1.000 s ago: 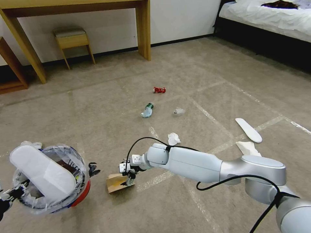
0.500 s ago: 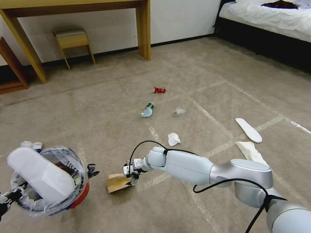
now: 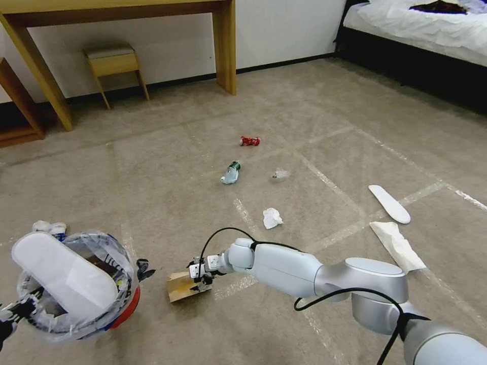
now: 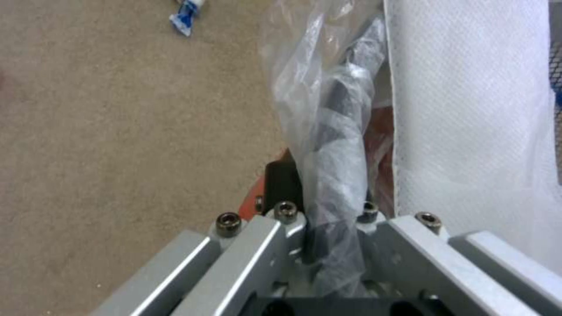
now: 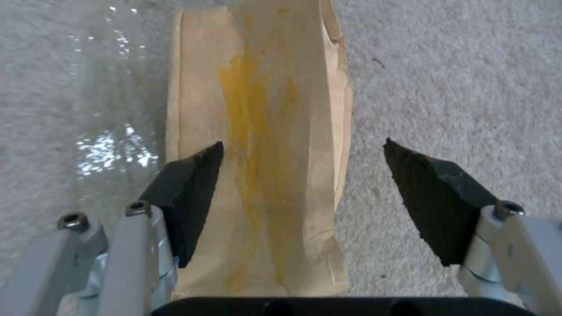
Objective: Pick up the trash bin and place the garbage on the floor into it.
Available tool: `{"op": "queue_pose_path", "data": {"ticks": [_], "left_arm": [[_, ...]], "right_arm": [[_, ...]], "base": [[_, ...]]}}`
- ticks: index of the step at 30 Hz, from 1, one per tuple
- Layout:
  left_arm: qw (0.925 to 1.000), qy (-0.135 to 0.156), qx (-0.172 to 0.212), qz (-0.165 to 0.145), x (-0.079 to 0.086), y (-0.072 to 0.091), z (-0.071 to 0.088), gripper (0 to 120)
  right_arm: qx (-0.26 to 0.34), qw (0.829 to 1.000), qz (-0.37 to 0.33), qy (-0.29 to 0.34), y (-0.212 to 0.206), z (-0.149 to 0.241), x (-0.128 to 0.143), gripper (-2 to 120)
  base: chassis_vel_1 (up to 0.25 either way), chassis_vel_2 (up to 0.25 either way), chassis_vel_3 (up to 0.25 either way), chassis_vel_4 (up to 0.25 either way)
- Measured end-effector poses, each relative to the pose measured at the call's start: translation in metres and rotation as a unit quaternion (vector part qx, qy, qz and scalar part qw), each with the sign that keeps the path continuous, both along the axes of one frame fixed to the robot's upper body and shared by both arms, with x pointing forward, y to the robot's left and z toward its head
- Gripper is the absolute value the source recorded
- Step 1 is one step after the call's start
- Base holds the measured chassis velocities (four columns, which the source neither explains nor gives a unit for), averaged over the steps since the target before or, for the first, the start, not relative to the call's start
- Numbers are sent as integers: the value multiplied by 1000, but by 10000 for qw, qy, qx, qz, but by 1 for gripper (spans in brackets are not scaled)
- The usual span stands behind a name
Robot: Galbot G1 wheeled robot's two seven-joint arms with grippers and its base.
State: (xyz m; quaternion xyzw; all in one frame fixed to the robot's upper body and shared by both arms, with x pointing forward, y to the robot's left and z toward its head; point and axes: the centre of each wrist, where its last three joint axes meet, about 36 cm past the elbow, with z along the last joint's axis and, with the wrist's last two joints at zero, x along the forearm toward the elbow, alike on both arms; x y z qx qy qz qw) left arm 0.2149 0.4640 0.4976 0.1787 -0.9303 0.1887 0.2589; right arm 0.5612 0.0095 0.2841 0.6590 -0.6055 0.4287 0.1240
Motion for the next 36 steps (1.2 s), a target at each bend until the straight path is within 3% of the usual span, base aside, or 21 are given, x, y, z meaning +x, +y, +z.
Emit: {"op": "queue_pose_path", "data": {"ticks": [7,36], "left_arm": [[10000,-3,20,-10,-2,-2,2,1],[10000,-46,8,-32,0,-7,0,1]], "right_arm": [[114,9999,-16,-78,3,-16,-2,61],[171,9997,-157,-117,-10,-29,2,61]], "base": [[0,0,0,0],[0,0,0,0]]}}
